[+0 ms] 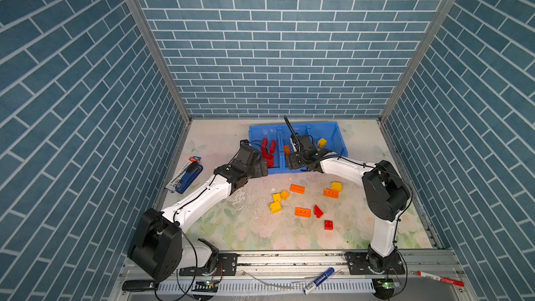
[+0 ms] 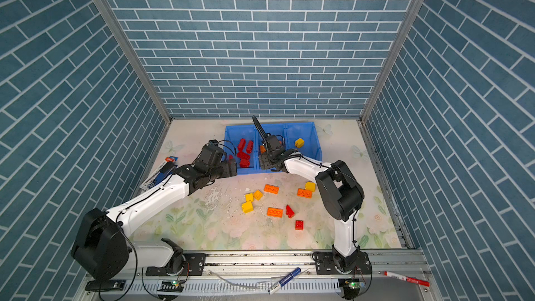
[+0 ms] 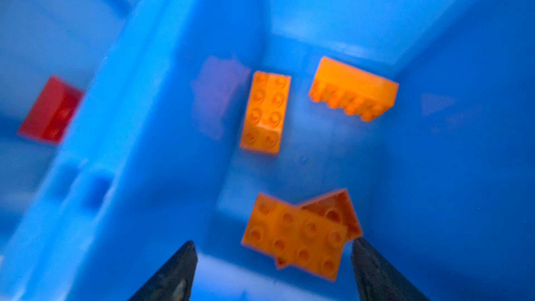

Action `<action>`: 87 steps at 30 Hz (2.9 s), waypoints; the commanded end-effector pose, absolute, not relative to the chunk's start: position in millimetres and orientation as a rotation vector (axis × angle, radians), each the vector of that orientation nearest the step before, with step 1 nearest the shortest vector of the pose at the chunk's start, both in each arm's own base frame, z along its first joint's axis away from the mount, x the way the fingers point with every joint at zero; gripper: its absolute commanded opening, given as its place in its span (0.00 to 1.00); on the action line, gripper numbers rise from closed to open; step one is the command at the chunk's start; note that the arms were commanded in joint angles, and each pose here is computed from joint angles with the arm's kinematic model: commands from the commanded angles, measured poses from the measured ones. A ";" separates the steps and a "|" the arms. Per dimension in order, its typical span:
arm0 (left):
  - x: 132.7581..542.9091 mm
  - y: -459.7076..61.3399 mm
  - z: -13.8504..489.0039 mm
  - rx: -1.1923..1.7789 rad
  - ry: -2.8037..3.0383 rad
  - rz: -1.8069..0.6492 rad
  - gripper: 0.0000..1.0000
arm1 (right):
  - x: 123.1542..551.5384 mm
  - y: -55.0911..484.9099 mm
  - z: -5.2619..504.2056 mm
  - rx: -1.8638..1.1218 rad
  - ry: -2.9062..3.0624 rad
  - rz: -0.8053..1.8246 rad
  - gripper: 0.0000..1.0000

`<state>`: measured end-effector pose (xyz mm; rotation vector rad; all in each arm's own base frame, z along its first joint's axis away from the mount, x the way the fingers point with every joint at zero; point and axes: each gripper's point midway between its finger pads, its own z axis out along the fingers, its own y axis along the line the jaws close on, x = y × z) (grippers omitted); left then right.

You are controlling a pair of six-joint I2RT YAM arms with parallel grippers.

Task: Sort the legos into containers by color
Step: Place the lego in the container, then rotate the container at the top-center of the table, then pick up the lego from the center of the table, then place the lego in the container.

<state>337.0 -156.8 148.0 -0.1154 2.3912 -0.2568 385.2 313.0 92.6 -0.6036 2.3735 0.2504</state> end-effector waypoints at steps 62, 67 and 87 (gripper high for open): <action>348.2 -112.9 116.2 -0.343 2.520 -0.154 0.99 | 437.1 321.3 117.2 -0.746 2.257 -0.061 0.35; 348.9 -116.4 116.9 -0.345 2.521 -0.180 0.99 | 460.2 323.5 114.7 -0.741 2.257 -0.111 0.44; 351.1 -120.0 120.4 -0.368 2.491 -0.224 0.99 | 246.4 335.0 83.8 -1.517 2.153 0.456 0.99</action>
